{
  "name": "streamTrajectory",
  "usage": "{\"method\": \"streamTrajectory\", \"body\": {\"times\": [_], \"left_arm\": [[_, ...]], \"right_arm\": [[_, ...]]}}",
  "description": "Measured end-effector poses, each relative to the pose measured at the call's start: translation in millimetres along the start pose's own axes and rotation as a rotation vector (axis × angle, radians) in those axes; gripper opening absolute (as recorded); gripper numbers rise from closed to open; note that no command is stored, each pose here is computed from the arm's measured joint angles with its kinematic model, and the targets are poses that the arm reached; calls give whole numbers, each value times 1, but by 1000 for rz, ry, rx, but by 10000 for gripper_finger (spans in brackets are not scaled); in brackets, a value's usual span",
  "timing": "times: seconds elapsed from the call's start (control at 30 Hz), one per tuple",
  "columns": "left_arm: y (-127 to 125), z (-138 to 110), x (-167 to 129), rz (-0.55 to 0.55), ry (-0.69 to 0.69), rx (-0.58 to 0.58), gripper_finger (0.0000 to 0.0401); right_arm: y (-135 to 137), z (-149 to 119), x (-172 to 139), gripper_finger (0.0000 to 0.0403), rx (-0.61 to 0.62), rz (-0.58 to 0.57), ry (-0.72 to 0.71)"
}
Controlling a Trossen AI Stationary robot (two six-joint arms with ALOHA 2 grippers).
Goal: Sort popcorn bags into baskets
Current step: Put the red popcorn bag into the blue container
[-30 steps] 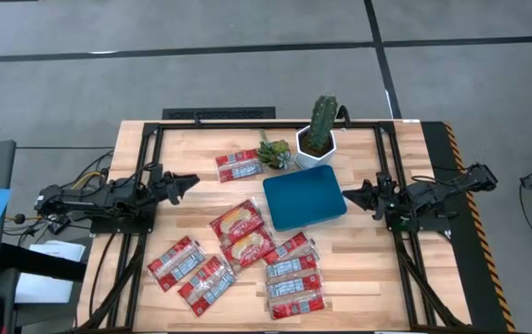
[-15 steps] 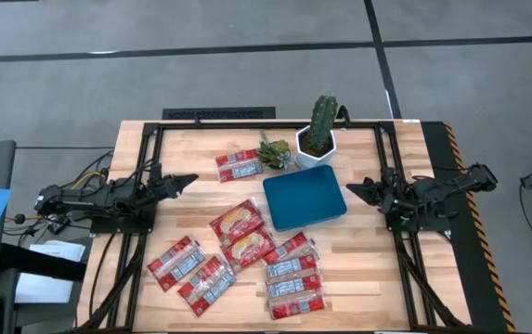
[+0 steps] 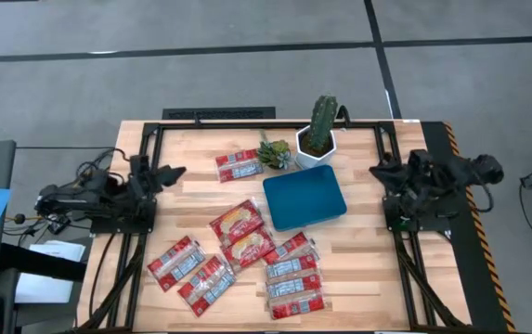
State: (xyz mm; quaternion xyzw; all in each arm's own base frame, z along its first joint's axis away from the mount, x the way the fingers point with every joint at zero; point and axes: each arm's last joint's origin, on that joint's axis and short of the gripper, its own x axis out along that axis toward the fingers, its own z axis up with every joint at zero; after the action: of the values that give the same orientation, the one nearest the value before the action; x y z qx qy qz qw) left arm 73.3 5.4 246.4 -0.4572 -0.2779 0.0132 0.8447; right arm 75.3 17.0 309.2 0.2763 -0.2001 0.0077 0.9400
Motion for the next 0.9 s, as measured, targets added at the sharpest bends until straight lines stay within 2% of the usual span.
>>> {"method": "streamTrajectory", "body": {"times": [0.13,0.2,0.3,0.47,0.67,0.9], "left_arm": [[-20,13,4,-16,27,41,247],[-27,17,7,-1,62,69,247],[-34,20,12,54,118,120,247],[-35,17,21,134,191,174,247],[-27,7,27,194,271,182,247],[-14,-3,27,315,379,193,247]], "right_arm": [[18,-2,30,142,-71,-76,240],[26,-12,45,166,-63,-114,388],[42,-30,65,198,-27,-113,599],[62,-84,93,226,-64,-105,872],[71,-156,96,225,-158,-108,1140],[63,-224,95,227,-310,-109,1280]]}}
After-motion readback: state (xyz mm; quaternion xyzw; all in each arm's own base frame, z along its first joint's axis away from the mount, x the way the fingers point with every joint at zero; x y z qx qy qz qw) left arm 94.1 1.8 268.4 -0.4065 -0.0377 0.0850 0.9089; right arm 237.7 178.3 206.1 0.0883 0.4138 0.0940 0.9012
